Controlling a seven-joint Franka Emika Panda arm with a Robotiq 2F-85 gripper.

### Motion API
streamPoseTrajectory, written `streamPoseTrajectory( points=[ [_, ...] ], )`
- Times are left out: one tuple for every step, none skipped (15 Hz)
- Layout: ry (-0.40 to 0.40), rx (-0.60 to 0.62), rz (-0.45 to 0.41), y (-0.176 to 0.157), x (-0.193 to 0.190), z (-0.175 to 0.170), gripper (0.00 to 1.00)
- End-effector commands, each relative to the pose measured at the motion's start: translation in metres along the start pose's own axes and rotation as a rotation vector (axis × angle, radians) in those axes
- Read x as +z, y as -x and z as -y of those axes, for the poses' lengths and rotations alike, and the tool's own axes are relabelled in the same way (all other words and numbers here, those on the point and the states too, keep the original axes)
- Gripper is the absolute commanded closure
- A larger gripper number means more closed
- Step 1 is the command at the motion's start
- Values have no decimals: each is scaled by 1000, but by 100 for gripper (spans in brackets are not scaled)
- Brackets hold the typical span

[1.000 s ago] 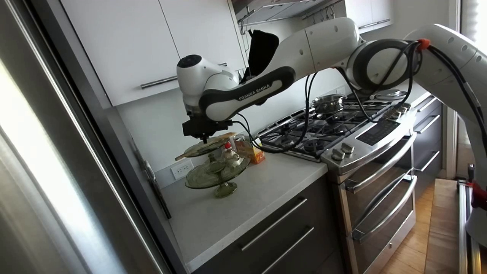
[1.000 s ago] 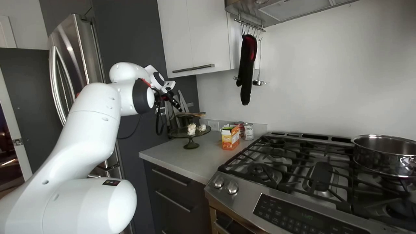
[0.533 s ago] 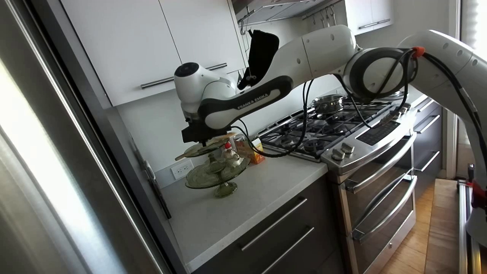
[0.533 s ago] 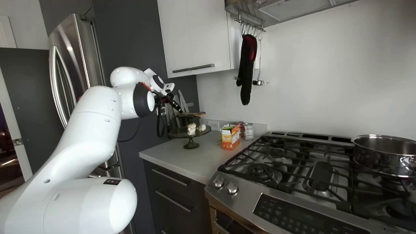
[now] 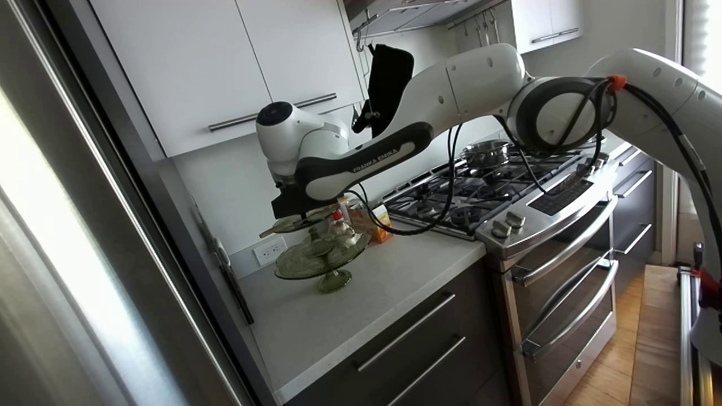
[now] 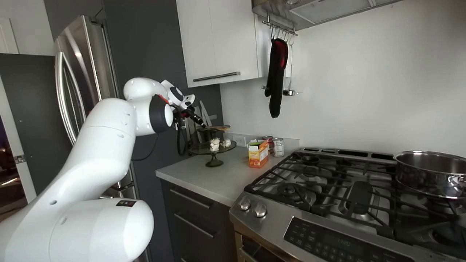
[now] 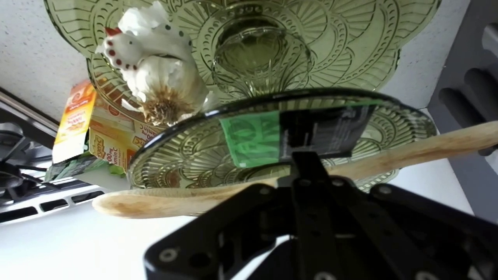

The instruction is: Put the packet on the stand into box

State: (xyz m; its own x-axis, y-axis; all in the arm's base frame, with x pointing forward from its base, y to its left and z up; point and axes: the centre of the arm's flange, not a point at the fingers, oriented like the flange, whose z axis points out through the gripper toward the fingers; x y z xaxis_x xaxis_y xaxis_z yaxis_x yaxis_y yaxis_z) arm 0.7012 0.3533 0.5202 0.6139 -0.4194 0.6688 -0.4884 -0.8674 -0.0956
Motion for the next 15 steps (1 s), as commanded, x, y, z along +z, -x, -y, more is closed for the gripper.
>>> streamPoseTrajectory(
  points=[
    [13,-59,-26,1,5,10,100],
    [13,-69,-25,1,5,10,100],
    [14,-81,-25,2,4,10,100],
    [14,-90,-16,1,3,10,100],
    [21,-100,-10,1,2,9,100],
    [20,-111,-3,1,0,9,100],
    [25,-119,4,1,-1,9,100],
    [29,-132,19,2,-2,8,100],
    [36,-139,26,2,-3,8,100],
    [41,-146,36,2,-5,7,100],
    [48,-156,51,2,-7,6,100],
    [55,-164,62,2,-9,6,100],
    [58,-170,67,2,-11,5,100],
    [62,-175,73,2,-13,5,100],
    [64,-180,77,2,-14,5,100]
  ],
)
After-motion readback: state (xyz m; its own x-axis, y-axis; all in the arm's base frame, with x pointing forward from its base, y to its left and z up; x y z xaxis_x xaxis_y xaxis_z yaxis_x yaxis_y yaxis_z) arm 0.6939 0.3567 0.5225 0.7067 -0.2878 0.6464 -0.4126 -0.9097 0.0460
